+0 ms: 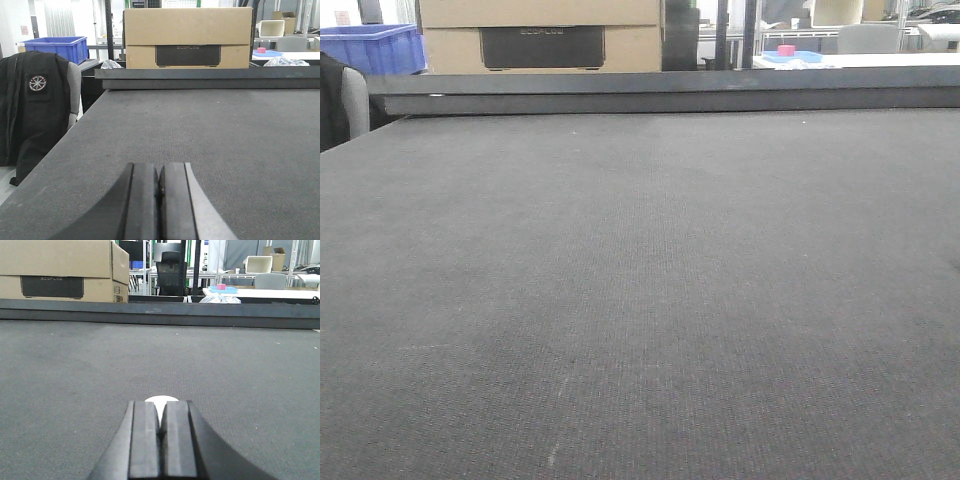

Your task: Place valve from conveyor to right shelf box

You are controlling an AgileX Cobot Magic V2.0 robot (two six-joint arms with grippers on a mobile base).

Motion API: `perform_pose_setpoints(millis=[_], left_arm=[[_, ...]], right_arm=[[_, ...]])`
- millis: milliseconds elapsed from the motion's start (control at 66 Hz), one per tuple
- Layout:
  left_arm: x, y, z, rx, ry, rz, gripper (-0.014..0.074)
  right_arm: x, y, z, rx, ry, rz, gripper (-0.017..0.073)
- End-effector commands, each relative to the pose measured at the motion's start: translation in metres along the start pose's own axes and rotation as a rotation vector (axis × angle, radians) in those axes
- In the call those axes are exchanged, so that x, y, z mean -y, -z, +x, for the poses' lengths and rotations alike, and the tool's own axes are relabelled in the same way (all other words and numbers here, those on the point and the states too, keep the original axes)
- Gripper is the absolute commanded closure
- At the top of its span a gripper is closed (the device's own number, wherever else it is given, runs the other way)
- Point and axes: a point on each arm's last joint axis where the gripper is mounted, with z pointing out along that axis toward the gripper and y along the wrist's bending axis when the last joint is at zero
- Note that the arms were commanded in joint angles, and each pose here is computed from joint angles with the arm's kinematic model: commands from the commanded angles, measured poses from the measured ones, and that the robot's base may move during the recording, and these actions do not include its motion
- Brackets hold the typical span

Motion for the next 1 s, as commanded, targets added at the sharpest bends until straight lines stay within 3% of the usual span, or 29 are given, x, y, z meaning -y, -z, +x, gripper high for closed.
perform_pose_setpoints(millis=[0, 909, 984], left_arm=[[-0.0002, 0.0004, -0.0016, 0.015, -0.004, -0.004, 0.0705], [-0.0005, 0.0005, -0.005, 0.052, -0.004, -0.007, 0.0705], [-0.0005, 0.0007, -0.006, 0.038, 0.004, -0.006, 0.0705]], right_arm=[[0.0004, 0.0002, -0.0019, 0.022, 0.001, 0.007, 0.0724], [0.0007, 0.0003, -0.0049, 0.055, 0.001, 0.01, 0.0724], [0.0008, 0.0004, -0.0066, 0.073, -0.029, 0.01, 0.0724]])
